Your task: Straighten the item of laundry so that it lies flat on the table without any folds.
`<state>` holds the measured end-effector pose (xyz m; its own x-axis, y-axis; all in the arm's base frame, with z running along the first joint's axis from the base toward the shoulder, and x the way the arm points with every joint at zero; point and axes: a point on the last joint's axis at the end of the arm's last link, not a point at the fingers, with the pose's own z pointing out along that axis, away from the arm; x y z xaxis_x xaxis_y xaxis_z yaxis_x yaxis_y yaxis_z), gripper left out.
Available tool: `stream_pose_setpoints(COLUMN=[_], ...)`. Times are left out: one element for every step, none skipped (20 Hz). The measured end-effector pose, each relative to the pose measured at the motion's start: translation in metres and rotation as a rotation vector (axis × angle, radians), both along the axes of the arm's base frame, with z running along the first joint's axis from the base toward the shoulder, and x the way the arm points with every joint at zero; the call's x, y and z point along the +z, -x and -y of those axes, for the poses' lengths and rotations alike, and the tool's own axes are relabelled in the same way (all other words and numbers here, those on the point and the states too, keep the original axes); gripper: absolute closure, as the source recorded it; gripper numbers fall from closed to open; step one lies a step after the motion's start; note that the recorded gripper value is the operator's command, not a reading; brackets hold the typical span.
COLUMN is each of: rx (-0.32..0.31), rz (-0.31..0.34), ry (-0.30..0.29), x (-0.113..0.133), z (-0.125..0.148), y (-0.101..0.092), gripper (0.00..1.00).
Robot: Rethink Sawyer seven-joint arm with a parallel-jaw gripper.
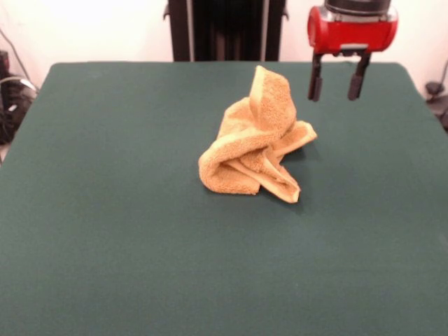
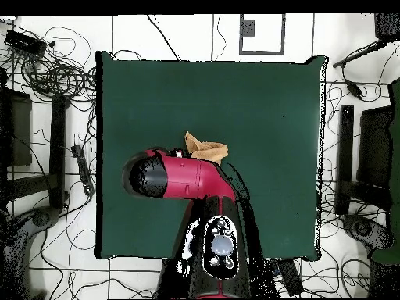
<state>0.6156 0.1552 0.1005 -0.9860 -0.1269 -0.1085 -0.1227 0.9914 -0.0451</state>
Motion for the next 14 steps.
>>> stream_pose_setpoints(rx=[0.0, 0.0, -0.001, -0.002, -0.002, -0.004, -0.004, -0.004, -0.004, -0.004, -0.003, -0.003, -0.003, -0.003], rz=[-0.001, -0.003, -0.008, -0.013, -0.02, -0.036, -0.042, -0.048, -0.053, -0.063, -0.067, -0.069, -0.07, -0.072], ry=[0.0, 0.0, 0.0, 0.0, 0.0, 0.001, 0.001, 0.002, 0.002, 0.003, 0.004, 0.004, 0.005, 0.006], x=[-0.001, -0.001, -0.004, -0.006, -0.009, -0.016, -0.019, -0.023, -0.026, -0.035, -0.041, -0.046, -0.051, -0.055], z=[0.0, 0.0, 0.001, 0.001, 0.001, 0.002, 0.002, 0.002, 0.003, 0.003, 0.003, 0.003, 0.003, 0.003], y=[0.0, 0.001, 0.002, 0.003, 0.005, 0.01, 0.013, 0.015, 0.017, 0.022, 0.024, 0.027, 0.029, 0.031], gripper=[0.0, 0.0, 0.0, 0.0, 0.0, 0.0, 0.0, 0.0, 0.0, 0.0, 0.0, 0.0, 0.0, 0.0])
